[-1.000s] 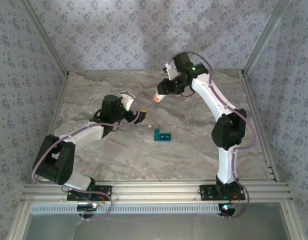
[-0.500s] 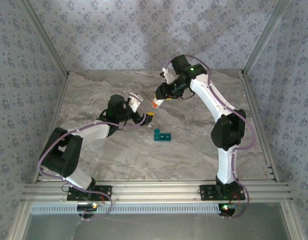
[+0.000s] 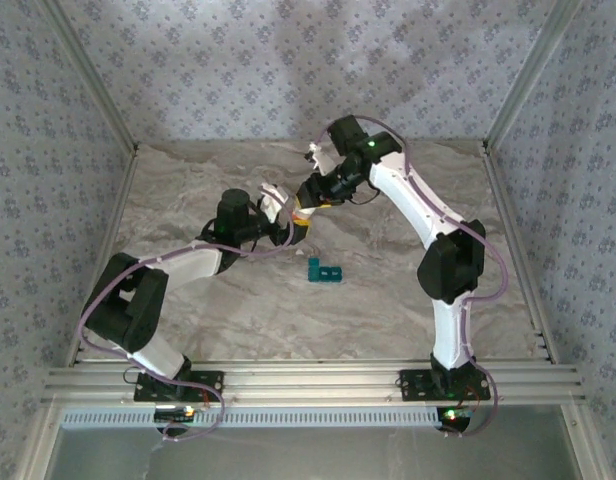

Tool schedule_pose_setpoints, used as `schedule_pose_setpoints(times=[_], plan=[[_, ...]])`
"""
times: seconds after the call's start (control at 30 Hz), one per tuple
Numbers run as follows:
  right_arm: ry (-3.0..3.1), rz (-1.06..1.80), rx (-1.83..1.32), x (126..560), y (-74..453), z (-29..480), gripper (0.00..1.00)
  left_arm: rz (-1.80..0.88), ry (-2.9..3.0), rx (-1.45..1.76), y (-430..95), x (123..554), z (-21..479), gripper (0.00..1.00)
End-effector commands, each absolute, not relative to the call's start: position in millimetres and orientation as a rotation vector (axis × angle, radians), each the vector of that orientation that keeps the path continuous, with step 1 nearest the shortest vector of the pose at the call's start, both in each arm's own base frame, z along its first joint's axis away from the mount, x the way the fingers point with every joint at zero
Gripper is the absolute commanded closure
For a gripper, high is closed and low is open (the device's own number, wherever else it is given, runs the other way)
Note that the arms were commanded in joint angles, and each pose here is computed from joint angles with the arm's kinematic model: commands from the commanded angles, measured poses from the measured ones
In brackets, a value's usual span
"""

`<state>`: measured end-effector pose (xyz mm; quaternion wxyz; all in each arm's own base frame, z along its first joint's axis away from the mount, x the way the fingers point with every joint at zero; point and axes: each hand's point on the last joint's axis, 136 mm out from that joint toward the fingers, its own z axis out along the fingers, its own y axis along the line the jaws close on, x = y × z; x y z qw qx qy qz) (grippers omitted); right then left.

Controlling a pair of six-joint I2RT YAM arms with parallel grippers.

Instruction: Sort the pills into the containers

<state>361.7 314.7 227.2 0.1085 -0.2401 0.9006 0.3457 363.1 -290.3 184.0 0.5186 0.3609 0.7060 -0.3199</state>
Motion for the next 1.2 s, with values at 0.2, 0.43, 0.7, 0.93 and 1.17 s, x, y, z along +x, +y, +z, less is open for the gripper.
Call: schedule_pose_setpoints(times=[0.2,0.43,0.7,0.93,1.17], plan=[[2.603,1.159,-0.687,350.2,317.4,245.5,0.58,-0.808,1.659,0.885,-298.2,361.1,195.5,0.31],[2.599,1.208,-0.662,348.0,316.6,242.8,0.58,-0.817,1.656,0.883,-299.1,360.2,197.5,0.38],[2.58,1.272,-0.608,346.7,312.2,243.7,0.59,-0.829,1.664,0.879,-299.5,359.6,196.6,0.44],[2.576,1.301,-0.577,347.3,310.0,242.9,0.59,-0.837,1.664,0.879,-300.6,359.8,197.4,0.52],[2.576,1.313,-0.554,350.3,312.0,241.2,0.59,-0.849,1.661,0.869,-301.8,361.2,201.5,0.62]])
